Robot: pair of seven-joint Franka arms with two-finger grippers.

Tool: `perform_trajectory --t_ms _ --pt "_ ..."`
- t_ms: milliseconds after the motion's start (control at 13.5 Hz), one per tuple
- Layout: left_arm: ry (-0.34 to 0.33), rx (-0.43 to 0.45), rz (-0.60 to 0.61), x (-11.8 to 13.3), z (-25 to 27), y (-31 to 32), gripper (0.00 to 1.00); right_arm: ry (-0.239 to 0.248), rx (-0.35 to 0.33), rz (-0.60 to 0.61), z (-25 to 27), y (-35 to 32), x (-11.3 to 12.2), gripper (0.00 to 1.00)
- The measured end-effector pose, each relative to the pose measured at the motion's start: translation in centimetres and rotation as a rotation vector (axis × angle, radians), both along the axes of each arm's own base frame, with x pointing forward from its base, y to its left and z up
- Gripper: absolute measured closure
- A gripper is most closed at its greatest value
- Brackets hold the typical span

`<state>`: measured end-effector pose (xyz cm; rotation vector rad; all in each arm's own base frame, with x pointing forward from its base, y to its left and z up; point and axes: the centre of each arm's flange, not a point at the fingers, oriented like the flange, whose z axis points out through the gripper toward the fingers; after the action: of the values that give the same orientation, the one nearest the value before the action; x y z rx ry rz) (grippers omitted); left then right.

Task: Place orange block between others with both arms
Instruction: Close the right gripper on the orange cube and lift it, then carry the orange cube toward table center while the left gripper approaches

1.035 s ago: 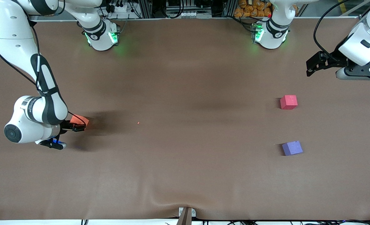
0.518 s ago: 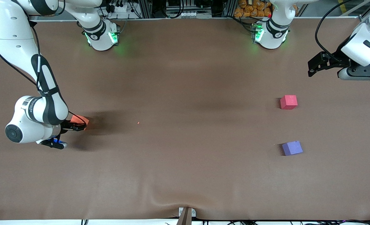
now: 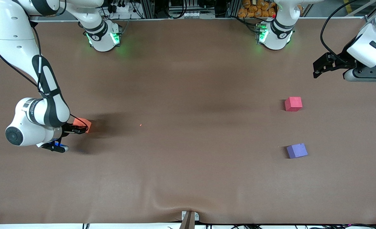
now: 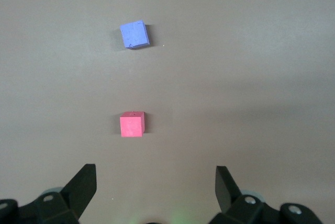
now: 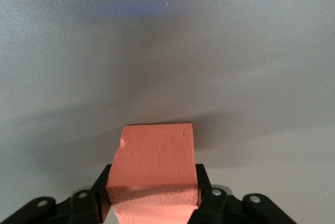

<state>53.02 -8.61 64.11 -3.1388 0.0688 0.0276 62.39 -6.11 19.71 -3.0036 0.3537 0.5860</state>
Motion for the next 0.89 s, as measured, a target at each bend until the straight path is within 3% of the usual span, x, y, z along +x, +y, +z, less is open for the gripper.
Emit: perform_trajectory --t_ms 370,887 --pt "0.000 0.000 -0.003 0.0 0.0 -0.2 0.00 -0.020 0.003 0.013 0.8 0.8 0.7 0.37" --pt "-0.006 -0.001 -0.005 0.0 0.3 -0.3 0.00 -0.080 0.033 0.146 4.1 9.8 2.0 0.38"
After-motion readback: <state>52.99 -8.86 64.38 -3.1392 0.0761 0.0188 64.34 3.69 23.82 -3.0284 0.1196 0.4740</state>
